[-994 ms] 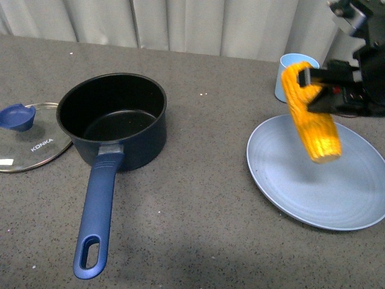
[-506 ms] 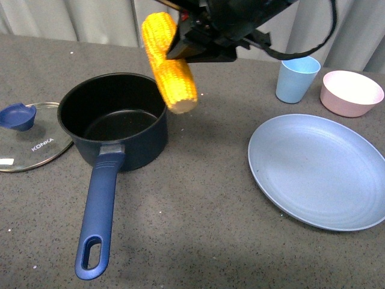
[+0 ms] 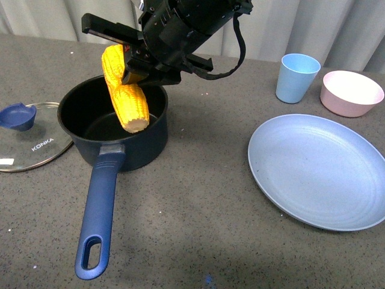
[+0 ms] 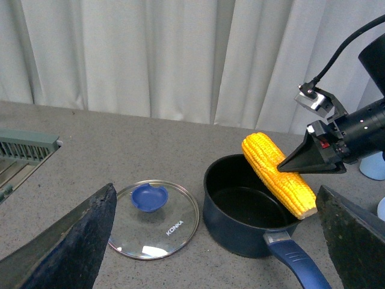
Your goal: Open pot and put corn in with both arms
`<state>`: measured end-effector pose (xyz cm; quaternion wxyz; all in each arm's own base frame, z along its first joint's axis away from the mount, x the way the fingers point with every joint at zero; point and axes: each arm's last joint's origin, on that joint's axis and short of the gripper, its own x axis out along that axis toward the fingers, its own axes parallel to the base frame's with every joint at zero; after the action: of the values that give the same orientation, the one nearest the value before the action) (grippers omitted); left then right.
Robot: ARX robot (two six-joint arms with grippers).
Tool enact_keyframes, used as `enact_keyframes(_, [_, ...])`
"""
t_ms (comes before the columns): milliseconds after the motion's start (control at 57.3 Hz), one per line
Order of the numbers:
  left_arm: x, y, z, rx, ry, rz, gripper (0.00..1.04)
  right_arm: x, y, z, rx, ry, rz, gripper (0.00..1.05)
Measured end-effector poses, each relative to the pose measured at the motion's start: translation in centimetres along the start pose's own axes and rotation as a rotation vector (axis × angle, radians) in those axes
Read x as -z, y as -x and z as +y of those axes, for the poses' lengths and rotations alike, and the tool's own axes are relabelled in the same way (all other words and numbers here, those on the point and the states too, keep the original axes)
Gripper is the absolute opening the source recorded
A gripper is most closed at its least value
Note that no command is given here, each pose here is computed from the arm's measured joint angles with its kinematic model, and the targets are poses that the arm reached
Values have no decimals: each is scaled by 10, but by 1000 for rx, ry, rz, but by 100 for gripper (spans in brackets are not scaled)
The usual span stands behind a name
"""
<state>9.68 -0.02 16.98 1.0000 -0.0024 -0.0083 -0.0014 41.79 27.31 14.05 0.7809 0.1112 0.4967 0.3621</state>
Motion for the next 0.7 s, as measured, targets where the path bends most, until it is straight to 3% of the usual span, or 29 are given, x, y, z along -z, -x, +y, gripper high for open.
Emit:
enact_keyframes(366, [0, 0, 0, 0, 0, 0, 98, -13, -19, 2, 12, -17, 4, 4])
enact_keyframes(698, [0, 0, 0, 0, 0, 0, 98, -13, -20, 0, 4, -26, -5, 61])
